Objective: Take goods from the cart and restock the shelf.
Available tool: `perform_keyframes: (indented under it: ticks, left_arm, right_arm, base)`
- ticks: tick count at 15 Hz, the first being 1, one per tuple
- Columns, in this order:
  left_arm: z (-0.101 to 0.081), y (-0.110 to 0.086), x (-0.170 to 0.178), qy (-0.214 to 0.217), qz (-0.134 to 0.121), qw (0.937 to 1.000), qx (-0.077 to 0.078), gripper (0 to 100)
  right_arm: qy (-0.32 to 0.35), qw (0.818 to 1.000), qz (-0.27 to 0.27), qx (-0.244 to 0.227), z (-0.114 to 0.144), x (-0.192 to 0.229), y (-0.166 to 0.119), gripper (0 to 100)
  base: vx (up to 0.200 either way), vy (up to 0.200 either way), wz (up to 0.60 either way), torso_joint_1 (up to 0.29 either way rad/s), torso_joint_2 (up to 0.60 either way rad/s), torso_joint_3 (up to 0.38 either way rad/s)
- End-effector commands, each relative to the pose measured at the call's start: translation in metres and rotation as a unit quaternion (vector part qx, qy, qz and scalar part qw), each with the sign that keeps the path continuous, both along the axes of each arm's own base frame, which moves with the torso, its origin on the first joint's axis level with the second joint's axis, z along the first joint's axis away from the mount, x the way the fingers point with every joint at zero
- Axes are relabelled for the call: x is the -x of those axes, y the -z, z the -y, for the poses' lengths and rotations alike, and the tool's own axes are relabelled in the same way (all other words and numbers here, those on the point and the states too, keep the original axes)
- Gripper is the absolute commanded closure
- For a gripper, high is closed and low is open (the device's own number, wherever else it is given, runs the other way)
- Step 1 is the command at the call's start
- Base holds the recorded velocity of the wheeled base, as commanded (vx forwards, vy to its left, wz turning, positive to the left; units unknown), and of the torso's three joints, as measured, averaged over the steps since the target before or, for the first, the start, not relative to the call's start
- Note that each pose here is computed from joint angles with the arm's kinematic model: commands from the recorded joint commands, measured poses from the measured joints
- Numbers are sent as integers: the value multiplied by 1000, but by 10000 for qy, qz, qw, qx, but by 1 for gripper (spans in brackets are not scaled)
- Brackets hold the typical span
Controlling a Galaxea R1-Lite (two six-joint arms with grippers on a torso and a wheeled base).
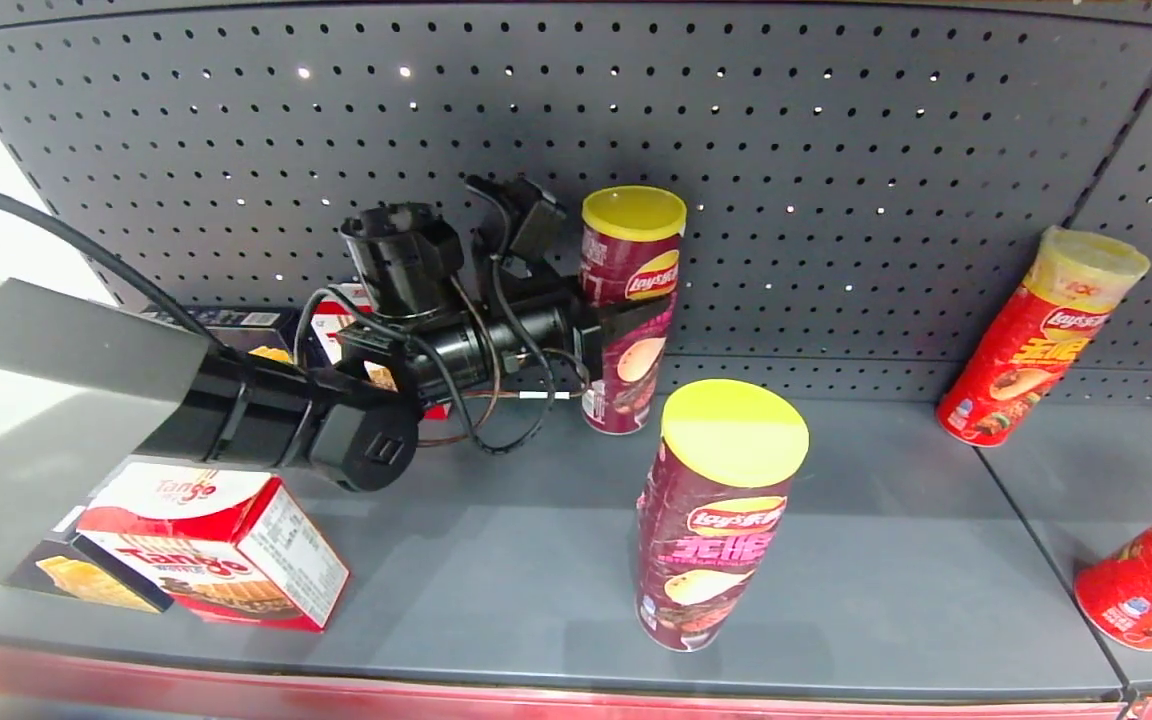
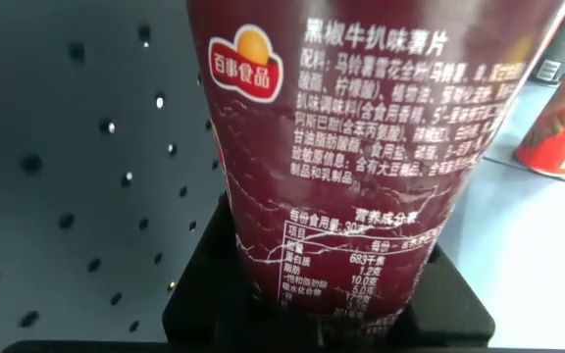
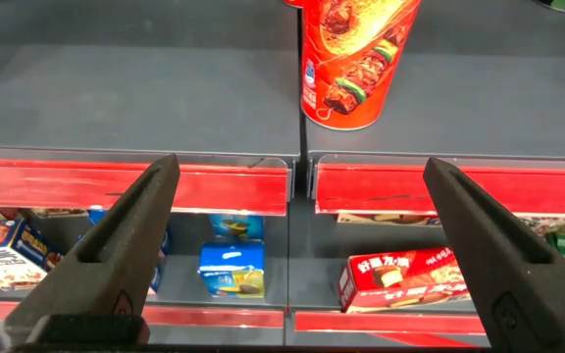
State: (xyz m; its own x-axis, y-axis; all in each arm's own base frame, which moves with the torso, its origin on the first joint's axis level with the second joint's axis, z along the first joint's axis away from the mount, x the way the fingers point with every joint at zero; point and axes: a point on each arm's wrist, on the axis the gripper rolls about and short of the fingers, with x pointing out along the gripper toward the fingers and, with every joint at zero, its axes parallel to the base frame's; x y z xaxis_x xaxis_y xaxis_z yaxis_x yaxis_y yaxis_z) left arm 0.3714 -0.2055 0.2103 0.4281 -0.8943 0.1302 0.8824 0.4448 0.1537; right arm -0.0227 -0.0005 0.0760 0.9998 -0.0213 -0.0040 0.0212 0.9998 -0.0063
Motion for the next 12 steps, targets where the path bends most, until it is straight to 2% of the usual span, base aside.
perform_keyframes:
  ticks: [1, 8, 12]
  left_arm:
    - [4, 12, -4, 25, -107, 9999, -55, 100]
    - [8, 30, -9, 34, -114, 9999, -52, 100]
    - [10, 33, -9, 41, -142, 9999, -65, 100]
  right_arm:
    - [1, 10000, -3, 0, 0, 0, 0, 0]
    - [1, 10000, 5, 0, 0, 0, 0, 0]
    - [1, 10000, -3, 0, 0, 0, 0, 0]
  base:
    - [0, 0, 0, 0, 0, 0]
    - [0, 0, 0, 0, 0, 0]
    - [0, 0, 0, 0, 0, 0]
